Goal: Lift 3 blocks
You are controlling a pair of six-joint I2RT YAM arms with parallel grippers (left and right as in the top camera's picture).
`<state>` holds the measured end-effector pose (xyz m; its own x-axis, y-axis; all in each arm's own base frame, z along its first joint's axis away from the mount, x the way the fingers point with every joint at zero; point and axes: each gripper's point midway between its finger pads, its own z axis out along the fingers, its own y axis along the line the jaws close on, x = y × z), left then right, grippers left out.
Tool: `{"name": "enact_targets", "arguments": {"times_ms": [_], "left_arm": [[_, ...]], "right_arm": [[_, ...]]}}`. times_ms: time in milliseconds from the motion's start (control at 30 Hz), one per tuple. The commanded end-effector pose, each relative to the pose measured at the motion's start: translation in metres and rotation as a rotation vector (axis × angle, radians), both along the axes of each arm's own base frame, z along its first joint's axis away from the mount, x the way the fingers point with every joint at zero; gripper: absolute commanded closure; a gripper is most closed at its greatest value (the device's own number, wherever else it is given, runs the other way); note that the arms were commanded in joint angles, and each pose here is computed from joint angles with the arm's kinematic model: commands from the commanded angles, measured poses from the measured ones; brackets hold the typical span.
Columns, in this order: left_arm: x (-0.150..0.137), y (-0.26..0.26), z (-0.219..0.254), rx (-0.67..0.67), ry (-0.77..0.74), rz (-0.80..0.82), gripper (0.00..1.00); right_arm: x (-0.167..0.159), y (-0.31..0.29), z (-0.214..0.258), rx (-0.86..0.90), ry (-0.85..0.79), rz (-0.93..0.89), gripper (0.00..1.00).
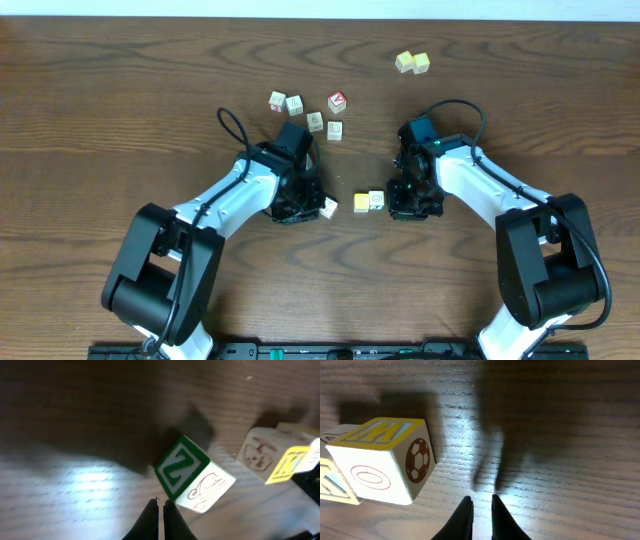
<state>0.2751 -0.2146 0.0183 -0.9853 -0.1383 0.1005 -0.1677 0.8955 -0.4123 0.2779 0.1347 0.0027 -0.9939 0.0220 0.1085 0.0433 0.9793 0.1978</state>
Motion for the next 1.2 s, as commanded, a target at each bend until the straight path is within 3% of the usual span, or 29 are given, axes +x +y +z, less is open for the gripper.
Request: {"name": "enact_targets", "arguments": {"times_ms": [0, 333, 533, 667, 833, 967, 1167], "left_arm": [[0.003, -0.003, -0.008, 0.022, -0.022, 0.003, 0.93], [0.008, -0.034, -0.003, -0.020, -0.112, -0.056, 0.93], [0.016, -0.015, -0.010, 0.090, -0.157, -0.037, 0.93], [0.024, -0.005, 0.002, 0.099, -0.210, -0.125, 0.93], [0.052, 0.026, 0.026, 0.196, -0.324, -0.068, 0.93], [0.069, 0.014, 0.031, 0.150, -0.400, -0.060, 0.93], [0.056, -0.024, 0.016, 0.043, -0.365, -0.139, 0.93]], "right_arm": [[0.005, 0.004, 0.005, -0.005, -0.021, 0.005, 0.89], [0.005, 0.004, 0.005, -0.005, -0.021, 0.005, 0.89], [0.005, 0.004, 0.005, -0.008, -0.023, 0.010, 0.89], [0.005, 0.004, 0.005, -0.008, -0.023, 0.012, 0.89], [0.005, 0.003, 0.004, -0.011, -0.025, 0.012, 0.89], [0.007, 0.004, 0.004, -0.009, -0.031, 0.012, 0.89], [0.007, 0.004, 0.004, -0.008, -0.033, 0.012, 0.89]]}}
